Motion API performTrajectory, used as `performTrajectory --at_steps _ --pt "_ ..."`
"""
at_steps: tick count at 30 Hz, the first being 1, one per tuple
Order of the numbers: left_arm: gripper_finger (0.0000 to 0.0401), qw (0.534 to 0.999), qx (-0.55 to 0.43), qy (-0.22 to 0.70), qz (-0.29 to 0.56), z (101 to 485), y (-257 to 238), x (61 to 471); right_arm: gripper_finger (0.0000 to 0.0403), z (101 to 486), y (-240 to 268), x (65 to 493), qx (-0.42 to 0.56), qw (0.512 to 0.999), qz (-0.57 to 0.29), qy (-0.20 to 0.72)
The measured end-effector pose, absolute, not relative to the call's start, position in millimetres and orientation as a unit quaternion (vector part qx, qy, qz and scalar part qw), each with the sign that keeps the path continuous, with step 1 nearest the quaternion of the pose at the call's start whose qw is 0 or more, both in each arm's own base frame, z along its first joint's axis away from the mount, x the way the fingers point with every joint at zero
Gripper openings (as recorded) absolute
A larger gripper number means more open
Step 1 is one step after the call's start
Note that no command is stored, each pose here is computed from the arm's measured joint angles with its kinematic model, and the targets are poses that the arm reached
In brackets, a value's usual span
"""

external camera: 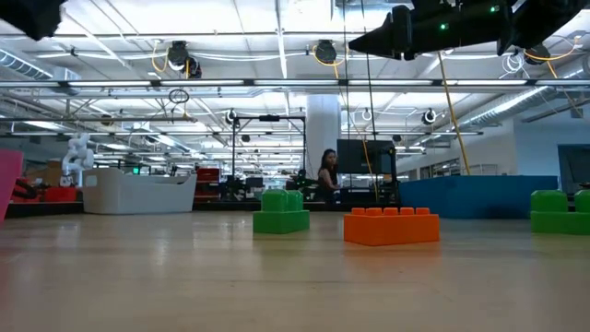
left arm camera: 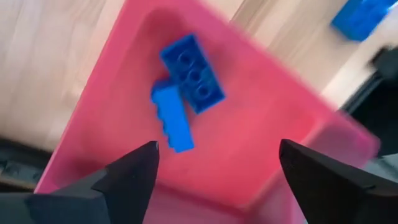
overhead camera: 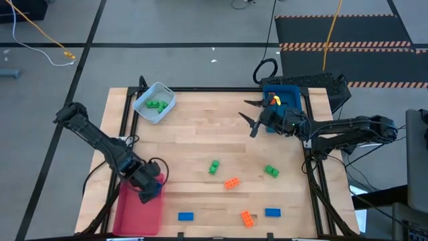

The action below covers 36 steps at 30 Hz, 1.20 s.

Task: Sort & place blocks by color
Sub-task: Put the blue game piece into the red bin

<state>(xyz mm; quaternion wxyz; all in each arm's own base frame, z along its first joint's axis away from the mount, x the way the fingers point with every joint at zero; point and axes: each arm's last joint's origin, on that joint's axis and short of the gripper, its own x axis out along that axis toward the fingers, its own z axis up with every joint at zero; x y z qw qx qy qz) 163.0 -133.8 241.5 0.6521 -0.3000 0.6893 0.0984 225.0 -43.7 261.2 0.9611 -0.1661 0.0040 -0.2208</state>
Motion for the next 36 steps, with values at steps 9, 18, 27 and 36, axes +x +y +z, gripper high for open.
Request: performTrajectory --at_steps 9,18,27,36 --pt "0.0337 0.742 -0.333 0.581 0.030 274 -122 201 0.0238 259 -44 225 -0.157 0.963 -0.219 0.015" --pt "0.0337 0.778 -0.292 0.555 -0.044 252 -150 257 0.0238 253 -44 225 -0.157 0.963 -0.214 0.043" --pt "0.0337 0.756 -0.217 0.613 -0.071 235 -191 302 0.0238 250 -44 225 -0.151 0.964 -0.211 0.057" --pt "0.0337 0.700 -0.159 0.696 -0.020 187 -212 306 0.0238 253 -42 217 -0.146 0.964 -0.210 0.072"
